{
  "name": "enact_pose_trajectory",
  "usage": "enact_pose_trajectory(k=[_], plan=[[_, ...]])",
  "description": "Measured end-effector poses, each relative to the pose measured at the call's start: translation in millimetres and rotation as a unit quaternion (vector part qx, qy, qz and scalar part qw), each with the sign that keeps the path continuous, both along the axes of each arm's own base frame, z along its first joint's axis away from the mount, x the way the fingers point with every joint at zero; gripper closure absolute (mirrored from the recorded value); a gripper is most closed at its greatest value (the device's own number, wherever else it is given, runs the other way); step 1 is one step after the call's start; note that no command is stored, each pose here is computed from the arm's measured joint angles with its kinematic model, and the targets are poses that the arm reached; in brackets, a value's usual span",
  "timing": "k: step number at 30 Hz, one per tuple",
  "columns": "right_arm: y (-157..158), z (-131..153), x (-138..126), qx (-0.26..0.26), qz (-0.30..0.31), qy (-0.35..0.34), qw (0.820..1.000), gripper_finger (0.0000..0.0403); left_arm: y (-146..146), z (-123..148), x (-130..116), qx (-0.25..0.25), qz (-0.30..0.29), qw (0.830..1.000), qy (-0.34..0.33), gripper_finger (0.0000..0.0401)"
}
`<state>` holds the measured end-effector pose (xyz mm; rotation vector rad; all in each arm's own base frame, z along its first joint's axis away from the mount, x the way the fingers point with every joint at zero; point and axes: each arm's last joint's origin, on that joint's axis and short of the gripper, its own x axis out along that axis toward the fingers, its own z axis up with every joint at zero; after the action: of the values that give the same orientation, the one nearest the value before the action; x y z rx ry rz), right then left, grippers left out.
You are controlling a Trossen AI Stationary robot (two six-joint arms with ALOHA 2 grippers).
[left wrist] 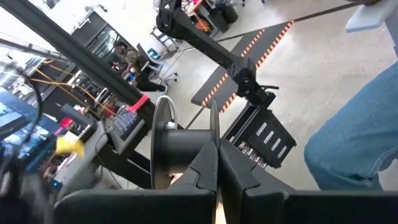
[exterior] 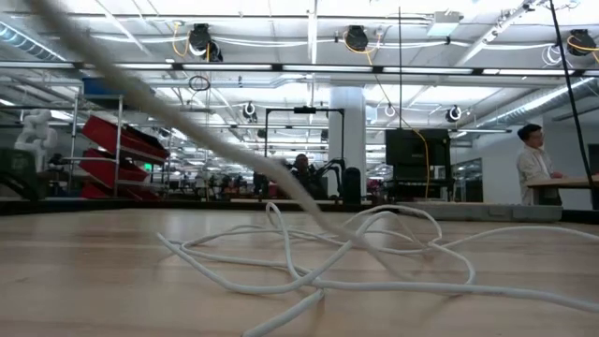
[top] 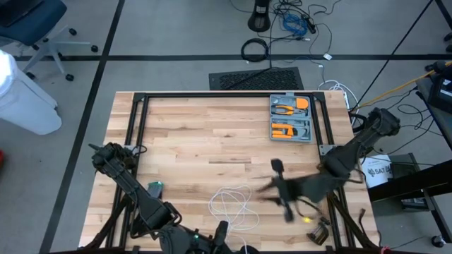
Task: Coil cords
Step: Coil the white wire onto the spool
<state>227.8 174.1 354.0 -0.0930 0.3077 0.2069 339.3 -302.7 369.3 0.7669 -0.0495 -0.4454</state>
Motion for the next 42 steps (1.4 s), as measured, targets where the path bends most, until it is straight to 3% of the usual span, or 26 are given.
enact_pose_trajectory(k=[5, 10, 16, 29, 34, 42], plan=[[31.3, 10.7, -9.4, -0.031, 0.09, -0.089, 0.992, 0.0332, 0.0, -0.1, 0.0, 0.002, -0.001, 1.0, 0.0, 0.04], [44.2, 2.7, -1.3, -0.085, 0.117, -0.115, 0.983, 0.0332, -0.2, -0.2, -0.1, 0.001, -0.003, 1.0, 0.001, 0.04], [48.6, 3.3, 11.3, -0.09, 0.153, -0.165, 0.97, 0.033, -1.7, -0.3, -0.9, -0.002, -0.033, 0.999, 0.004, 0.04], [52.8, -13.7, 37.4, -0.076, 0.18, -0.174, 0.965, 0.024, -0.8, -0.7, -0.4, 0.0, -0.032, 0.999, 0.007, 0.04], [49.1, -17.6, 46.3, -0.08, 0.171, -0.177, 0.966, 0.0248, -0.8, -0.7, -0.4, 0.0, -0.033, 0.999, 0.007, 0.04], [48.4, -21.8, 56.0, -0.069, 0.205, -0.192, 0.957, 0.0278, -0.5, -0.7, -0.1, -0.001, -0.037, 0.999, 0.007, 0.04]])
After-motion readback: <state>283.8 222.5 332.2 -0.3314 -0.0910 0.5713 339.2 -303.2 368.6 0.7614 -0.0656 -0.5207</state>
